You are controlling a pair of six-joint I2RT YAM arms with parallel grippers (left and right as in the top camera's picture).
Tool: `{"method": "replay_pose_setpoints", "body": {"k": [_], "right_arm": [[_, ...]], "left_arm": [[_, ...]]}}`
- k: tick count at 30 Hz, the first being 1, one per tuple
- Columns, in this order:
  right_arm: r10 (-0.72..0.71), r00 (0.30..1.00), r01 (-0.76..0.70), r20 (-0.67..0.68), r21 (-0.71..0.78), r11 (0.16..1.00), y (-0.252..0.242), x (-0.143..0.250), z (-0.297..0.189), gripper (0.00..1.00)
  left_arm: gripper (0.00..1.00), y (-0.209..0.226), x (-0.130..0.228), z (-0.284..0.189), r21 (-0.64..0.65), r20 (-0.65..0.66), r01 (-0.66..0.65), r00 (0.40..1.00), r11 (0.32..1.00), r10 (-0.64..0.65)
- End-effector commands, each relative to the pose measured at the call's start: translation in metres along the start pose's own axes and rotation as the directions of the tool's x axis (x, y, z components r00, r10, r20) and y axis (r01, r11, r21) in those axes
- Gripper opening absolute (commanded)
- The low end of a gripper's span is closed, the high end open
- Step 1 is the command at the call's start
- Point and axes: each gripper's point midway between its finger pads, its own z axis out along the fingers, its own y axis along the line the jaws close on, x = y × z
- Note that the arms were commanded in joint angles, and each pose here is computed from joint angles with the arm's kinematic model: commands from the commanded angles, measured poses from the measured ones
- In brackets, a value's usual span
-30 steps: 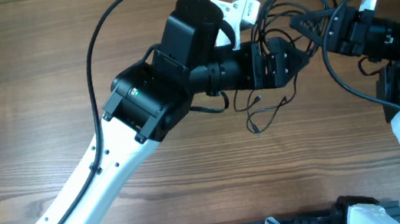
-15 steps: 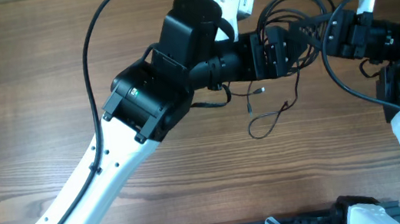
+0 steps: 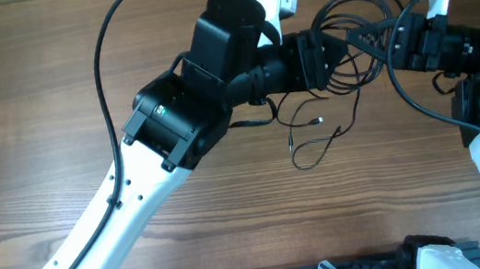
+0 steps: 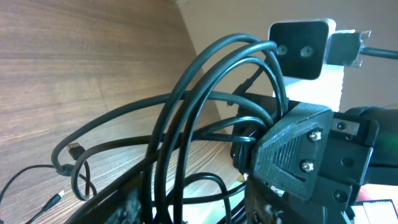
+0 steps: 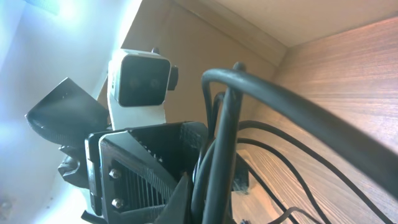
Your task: Untangle cables
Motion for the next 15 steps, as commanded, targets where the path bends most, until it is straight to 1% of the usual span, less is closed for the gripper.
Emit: {"method": "replay_pose_setpoints", "body": {"k": [1,2,4,7,10,15], "right_arm": [[0.004,1.000,-0.004,-0.016,-0.004,1.000,0.0002,0.0016,-0.0006,0.04],[0.002,1.000,-0.002,-0.016,-0.004,1.000,0.0002,0.0016,-0.0006,0.04],[0.002,1.000,-0.002,-0.015,-0.004,1.000,0.0002,0.0015,-0.0006,0.04],[-0.001,1.000,0.001,-0.016,-0.004,1.000,0.0002,0.0015,-0.0006,0.04],[-0.002,1.000,0.002,-0.016,-0.004,1.000,0.0002,0.0015,-0.0006,0.04],[-0.022,1.000,0.022,-0.017,-0.005,1.000,0.0002,0.0017,-0.0006,0.04]], "left_arm": [[0.43,-0.0025,-0.0052,0.0007,0.005,0.019,-0.012,1.000,1.000,0.012],[0.39,-0.0028,-0.0054,0.0007,0.006,0.019,-0.012,1.000,1.000,0.012],[0.34,-0.0030,-0.0056,0.0006,0.007,0.020,-0.013,1.000,1.000,0.012],[0.18,-0.0029,-0.0055,0.0006,0.006,0.020,-0.013,1.000,1.000,0.013],[0.05,-0.0029,-0.0055,0.0006,0.006,0.020,-0.013,1.000,1.000,0.013],[0.04,-0.0012,-0.0070,0.0005,-0.003,0.028,-0.038,0.999,0.999,0.038]]}}
